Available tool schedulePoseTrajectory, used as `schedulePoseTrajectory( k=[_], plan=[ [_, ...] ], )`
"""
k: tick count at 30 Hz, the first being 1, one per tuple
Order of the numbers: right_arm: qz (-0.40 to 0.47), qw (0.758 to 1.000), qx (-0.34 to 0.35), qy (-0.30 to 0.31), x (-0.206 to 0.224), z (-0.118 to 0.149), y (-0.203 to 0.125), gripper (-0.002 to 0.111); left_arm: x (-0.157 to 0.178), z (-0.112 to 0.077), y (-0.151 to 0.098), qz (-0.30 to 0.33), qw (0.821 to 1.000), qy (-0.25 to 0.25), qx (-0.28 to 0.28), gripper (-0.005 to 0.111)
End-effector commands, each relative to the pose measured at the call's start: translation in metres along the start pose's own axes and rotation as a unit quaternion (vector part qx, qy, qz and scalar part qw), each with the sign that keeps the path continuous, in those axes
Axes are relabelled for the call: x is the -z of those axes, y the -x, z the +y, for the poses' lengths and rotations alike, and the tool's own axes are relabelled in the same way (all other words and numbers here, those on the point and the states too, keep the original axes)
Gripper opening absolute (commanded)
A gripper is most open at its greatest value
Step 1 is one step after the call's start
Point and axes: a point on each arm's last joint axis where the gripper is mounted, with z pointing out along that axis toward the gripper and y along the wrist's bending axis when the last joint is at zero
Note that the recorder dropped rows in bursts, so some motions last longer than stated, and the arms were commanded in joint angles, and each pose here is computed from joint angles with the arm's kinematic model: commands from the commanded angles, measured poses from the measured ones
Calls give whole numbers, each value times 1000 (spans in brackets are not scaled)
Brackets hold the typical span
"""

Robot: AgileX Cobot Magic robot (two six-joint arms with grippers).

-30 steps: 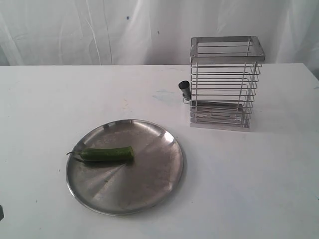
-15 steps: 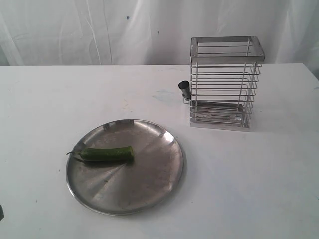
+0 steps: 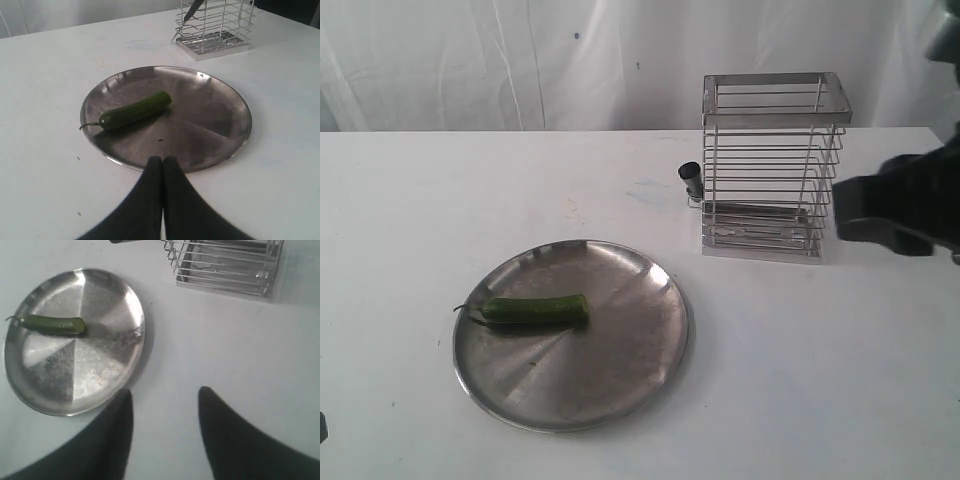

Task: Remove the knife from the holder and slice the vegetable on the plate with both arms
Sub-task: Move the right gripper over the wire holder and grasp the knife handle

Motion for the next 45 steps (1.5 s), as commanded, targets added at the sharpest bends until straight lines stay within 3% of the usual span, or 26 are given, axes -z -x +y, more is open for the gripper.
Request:
schedulePoseTrajectory(
  k=[1, 8, 16, 23, 35, 39, 45],
  plan=[
    [-16, 992, -118, 38, -26, 7, 14, 63, 0, 0, -2, 0, 1000, 0, 1, 0],
    [-62, 970, -219, 84, -62, 13, 34, 64, 0, 0, -2, 0, 1000, 0, 1, 0],
    [-77, 958, -258, 95, -108, 27, 48, 64, 0, 0, -2, 0, 1000, 0, 1, 0],
    [-64, 958, -263, 99, -145, 43, 63, 63, 0, 0, -2, 0, 1000, 0, 1, 0],
    [-80, 954, -277, 81, -185, 38, 68, 63, 0, 0, -2, 0, 1000, 0, 1, 0],
    [-78, 955, -279, 65, -189, 26, 69, 55, 0, 0, -2, 0, 1000, 0, 1, 0],
    [-54, 960, -269, 52, -198, 23, 63, 54, 0, 0, -2, 0, 1000, 0, 1, 0]
  ],
)
